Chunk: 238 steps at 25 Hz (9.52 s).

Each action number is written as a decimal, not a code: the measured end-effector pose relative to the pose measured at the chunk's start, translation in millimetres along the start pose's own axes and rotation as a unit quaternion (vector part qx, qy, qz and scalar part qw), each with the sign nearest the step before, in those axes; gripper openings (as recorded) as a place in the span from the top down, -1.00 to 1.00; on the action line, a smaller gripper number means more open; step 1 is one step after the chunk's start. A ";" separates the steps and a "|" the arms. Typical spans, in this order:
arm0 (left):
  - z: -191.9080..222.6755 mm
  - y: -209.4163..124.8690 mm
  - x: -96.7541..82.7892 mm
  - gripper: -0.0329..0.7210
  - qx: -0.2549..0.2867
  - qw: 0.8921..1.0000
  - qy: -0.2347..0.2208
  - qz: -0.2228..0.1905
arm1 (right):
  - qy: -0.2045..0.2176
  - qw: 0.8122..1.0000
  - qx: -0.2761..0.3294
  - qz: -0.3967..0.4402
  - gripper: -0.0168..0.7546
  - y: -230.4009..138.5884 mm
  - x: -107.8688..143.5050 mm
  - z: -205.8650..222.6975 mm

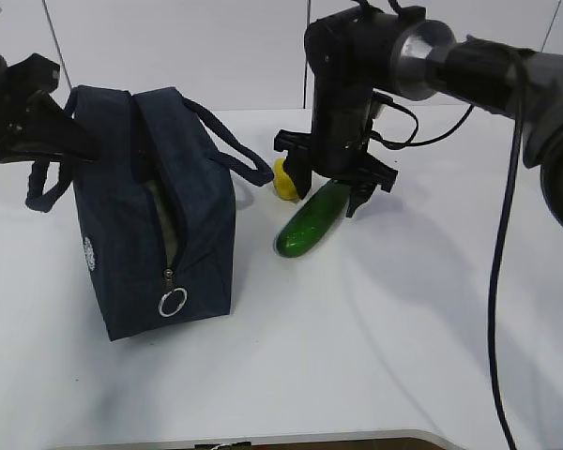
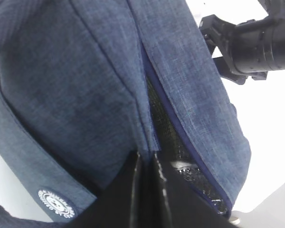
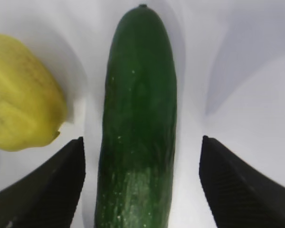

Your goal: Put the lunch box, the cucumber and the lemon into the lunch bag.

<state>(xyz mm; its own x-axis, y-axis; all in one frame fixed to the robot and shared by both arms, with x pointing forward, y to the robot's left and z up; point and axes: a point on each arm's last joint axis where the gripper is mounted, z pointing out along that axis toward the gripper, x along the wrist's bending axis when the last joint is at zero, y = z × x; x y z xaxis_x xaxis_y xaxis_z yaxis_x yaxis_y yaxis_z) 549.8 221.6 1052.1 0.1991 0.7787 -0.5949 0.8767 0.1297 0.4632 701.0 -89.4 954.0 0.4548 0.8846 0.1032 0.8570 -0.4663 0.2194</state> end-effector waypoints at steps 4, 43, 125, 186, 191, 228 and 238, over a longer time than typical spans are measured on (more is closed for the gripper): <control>0.0 0.0 0.0 0.92 0.000 1.000 0.000 0.000 | 0.003 1.000 0.009 0.003 -0.56 -2.0 1.2 5.8; 0.0 0.1 0.0 0.92 0.000 1.000 0.000 0.000 | 0.103 0.972 -0.119 -0.174 0.03 32.5 24.4 -82.6; 0.0 -1.7 -1.3 0.92 0.009 1.000 -0.007 -0.001 | 0.283 0.861 0.033 -0.421 -0.32 -82.7 85.6 -100.5; -2.5 -6.2 8.1 0.92 0.036 0.996 0.048 0.060 | 0.052 0.935 -0.058 -0.346 -0.44 5.2 38.9 -11.0; -2.5 -6.2 8.1 0.92 0.036 0.996 0.048 0.060 | 0.058 0.942 -0.054 -0.327 -0.44 17.8 30.2 -6.1; -2.5 -5.7 8.2 0.92 0.034 0.996 0.049 0.060 | 0.098 0.940 -0.073 -0.320 -0.45 20.8 38.3 28.9; -2.5 -5.6 8.3 0.92 0.033 0.996 0.050 0.060 | 0.096 0.940 -0.070 -0.320 -0.20 20.6 37.8 28.6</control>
<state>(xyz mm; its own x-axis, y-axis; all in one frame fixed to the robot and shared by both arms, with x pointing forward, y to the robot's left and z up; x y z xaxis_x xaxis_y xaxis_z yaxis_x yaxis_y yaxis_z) 545.4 228.8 1046.2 0.2637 0.8435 -0.4680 0.8764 -0.0068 0.4816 742.8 -65.8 934.7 -0.2062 0.9755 0.0765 0.8938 0.1560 0.4204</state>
